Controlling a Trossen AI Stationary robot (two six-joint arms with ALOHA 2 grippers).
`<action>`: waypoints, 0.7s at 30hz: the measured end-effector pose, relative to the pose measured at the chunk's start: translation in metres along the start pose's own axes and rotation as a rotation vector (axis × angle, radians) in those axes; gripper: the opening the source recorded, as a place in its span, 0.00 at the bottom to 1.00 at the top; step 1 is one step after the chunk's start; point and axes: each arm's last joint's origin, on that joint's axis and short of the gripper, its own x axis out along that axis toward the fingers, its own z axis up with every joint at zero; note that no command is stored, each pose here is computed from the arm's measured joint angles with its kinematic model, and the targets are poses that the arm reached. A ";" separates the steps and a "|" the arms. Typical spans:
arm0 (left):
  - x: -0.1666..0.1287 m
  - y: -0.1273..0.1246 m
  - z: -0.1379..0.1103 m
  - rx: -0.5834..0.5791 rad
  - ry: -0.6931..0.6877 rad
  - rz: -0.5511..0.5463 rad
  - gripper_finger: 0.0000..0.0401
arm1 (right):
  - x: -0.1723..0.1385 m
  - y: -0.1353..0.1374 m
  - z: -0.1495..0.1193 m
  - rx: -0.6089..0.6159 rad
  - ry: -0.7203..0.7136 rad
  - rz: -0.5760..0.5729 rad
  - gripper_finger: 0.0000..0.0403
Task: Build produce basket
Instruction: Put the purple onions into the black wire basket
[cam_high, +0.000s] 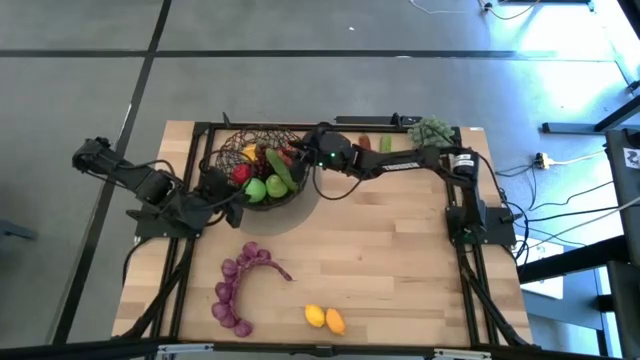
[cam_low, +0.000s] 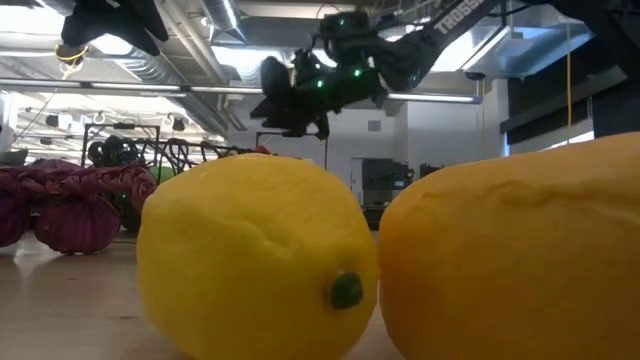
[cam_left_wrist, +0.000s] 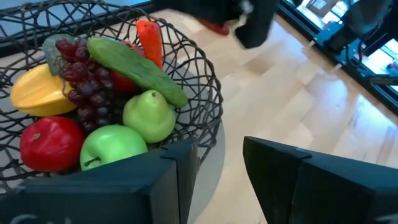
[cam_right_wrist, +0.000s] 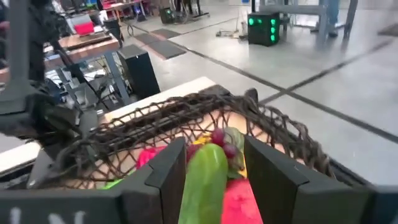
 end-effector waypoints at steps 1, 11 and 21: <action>0.000 0.000 0.000 0.001 0.006 0.000 0.30 | -0.003 0.003 0.005 -0.014 -0.001 0.007 0.39; 0.000 0.000 -0.001 0.003 0.048 -0.018 0.30 | -0.072 0.045 0.059 -0.252 0.131 0.087 0.39; 0.000 0.001 -0.003 0.055 0.072 -0.018 0.30 | -0.155 0.060 0.082 -0.182 0.425 0.179 0.39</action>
